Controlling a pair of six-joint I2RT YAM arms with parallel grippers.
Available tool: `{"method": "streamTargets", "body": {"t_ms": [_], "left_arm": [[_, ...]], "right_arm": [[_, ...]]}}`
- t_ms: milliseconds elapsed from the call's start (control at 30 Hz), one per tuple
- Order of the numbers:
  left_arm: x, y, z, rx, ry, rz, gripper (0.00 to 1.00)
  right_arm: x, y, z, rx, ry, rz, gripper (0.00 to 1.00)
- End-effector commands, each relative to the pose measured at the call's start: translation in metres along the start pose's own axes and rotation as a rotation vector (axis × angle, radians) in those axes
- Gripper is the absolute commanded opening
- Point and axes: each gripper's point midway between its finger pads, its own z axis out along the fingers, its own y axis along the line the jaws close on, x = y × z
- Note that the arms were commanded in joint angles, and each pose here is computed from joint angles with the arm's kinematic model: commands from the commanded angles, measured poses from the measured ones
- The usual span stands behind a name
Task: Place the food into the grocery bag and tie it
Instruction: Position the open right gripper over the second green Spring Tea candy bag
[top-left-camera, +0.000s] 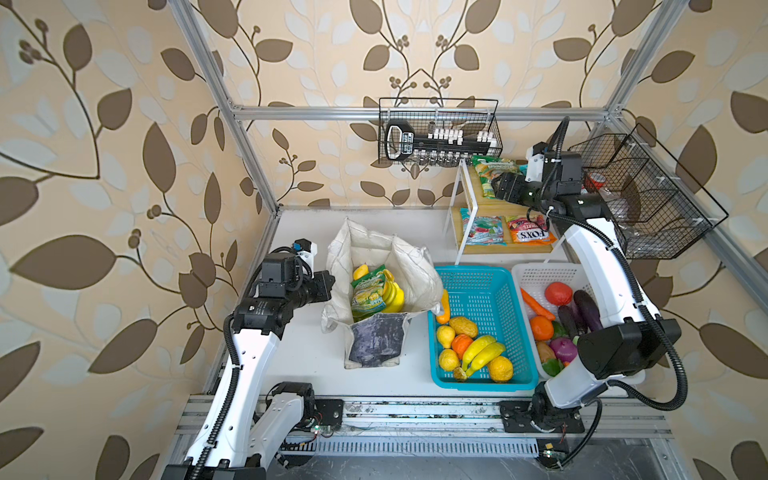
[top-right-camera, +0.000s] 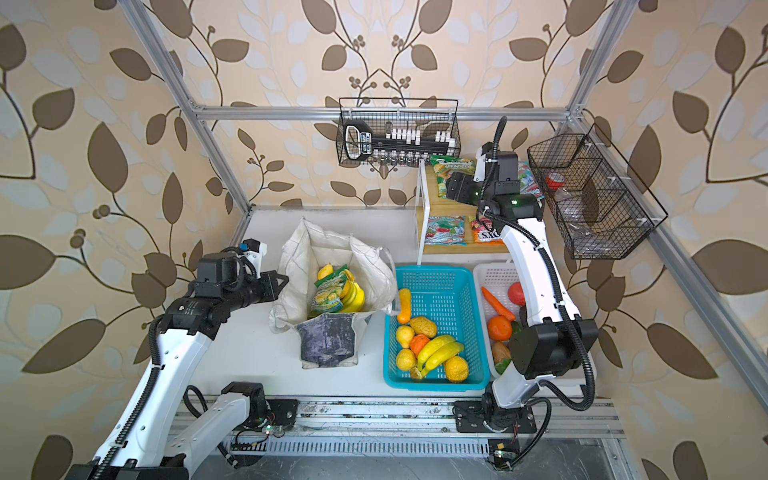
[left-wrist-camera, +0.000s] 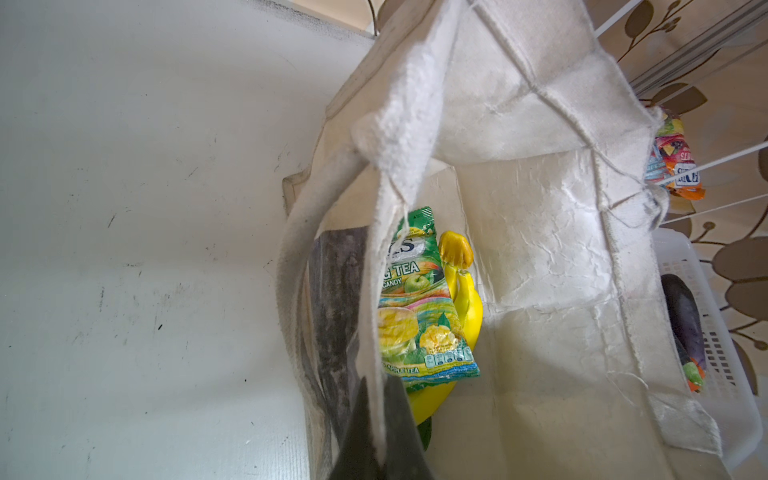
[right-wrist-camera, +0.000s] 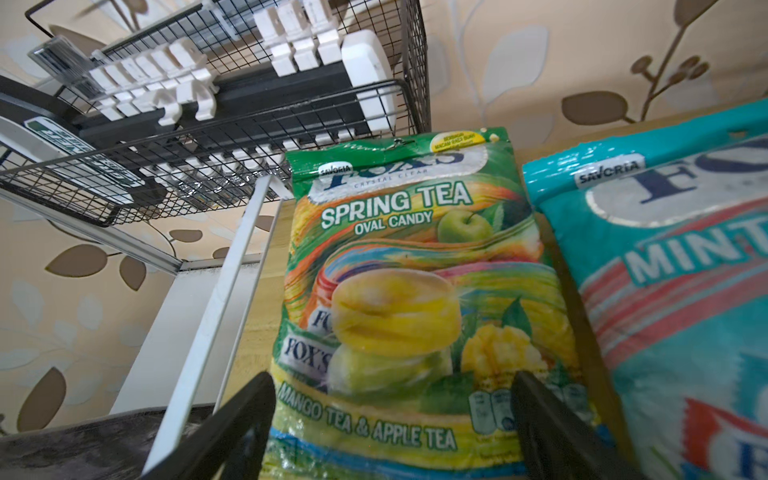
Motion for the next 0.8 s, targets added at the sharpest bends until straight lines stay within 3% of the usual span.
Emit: {"method": "streamTargets", "body": {"t_ms": [0,133,367,567,767], "left_arm": [[-0.004,-0.007,-0.003,0.030,-0.017,0.026,0.00],[-0.004,-0.008,-0.004,0.033,-0.018,0.026,0.00],[-0.005,-0.008,-0.004,0.035,-0.021,0.027,0.00],[-0.005,-0.007,-0.005,0.029,-0.023,0.027,0.00],[-0.005,-0.007,-0.005,0.027,-0.026,0.028,0.00]], "right_arm": [[0.010,0.014,-0.010,-0.035,0.041,0.000,0.89],[0.024,0.028,-0.016,-0.085,0.089,0.000,0.89],[0.016,0.061,-0.041,-0.222,0.021,0.007,0.89],[-0.012,0.046,-0.062,-0.159,-0.054,0.017,0.89],[-0.008,0.013,-0.064,-0.103,-0.051,0.079,0.86]]}}
